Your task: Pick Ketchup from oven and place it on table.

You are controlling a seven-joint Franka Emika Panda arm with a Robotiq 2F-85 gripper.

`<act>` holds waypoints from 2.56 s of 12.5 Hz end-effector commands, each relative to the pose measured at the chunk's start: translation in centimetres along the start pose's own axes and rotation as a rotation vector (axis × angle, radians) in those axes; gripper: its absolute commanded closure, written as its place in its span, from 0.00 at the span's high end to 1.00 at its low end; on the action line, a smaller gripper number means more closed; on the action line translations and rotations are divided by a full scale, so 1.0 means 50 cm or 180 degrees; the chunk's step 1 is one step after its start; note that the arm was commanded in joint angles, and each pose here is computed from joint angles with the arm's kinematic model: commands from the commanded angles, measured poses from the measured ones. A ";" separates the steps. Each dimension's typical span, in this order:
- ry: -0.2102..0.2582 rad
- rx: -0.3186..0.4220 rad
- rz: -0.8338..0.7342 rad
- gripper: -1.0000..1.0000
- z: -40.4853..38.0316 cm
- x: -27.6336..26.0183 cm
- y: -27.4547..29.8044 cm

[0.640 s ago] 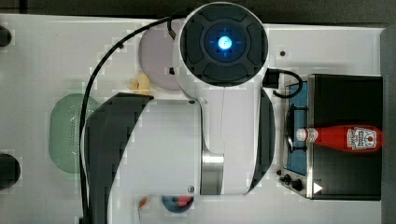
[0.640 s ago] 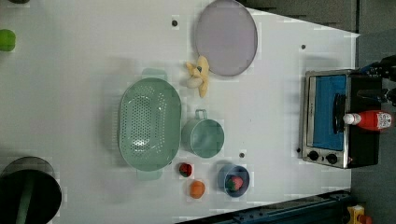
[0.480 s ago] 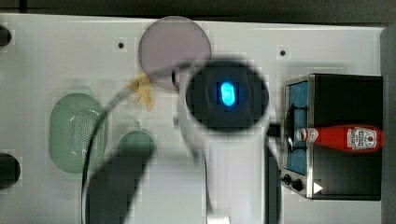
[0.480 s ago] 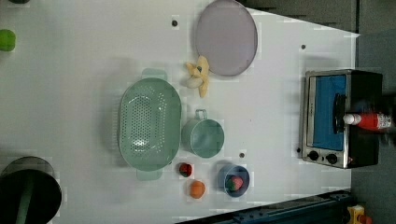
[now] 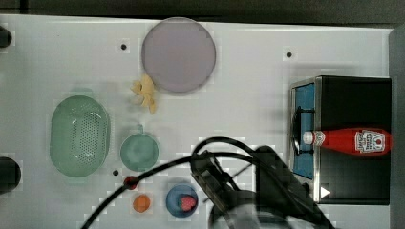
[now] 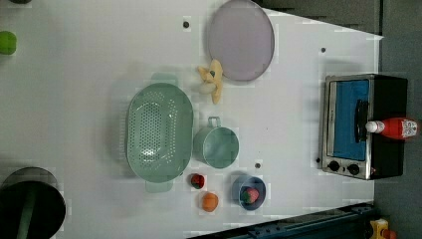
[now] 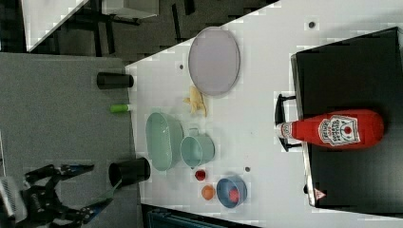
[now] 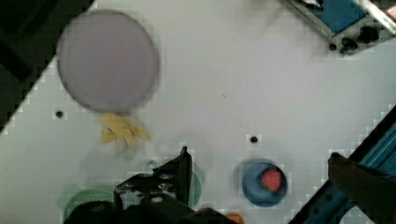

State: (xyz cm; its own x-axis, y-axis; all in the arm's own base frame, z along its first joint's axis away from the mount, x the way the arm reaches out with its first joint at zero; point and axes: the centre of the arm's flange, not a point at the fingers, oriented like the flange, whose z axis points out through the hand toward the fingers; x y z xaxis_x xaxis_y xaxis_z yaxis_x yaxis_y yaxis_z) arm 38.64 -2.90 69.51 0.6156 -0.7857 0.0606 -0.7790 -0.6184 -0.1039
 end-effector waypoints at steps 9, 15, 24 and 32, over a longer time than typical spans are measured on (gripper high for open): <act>-0.0220 -0.0174 0.1387 1.00 0.306 0.420 0.240; 0.0246 -0.0327 0.1873 1.00 0.462 0.575 0.349; 0.0339 -0.0338 0.2359 1.00 0.630 0.650 0.412; 0.0263 -0.0458 0.2405 0.72 0.690 0.649 0.422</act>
State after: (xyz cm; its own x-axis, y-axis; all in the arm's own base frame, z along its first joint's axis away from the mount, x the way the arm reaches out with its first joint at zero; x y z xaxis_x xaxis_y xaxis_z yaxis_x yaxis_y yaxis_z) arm 46.08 -40.39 34.12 -0.0974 -0.9910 0.0915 -0.9948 0.0997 0.0205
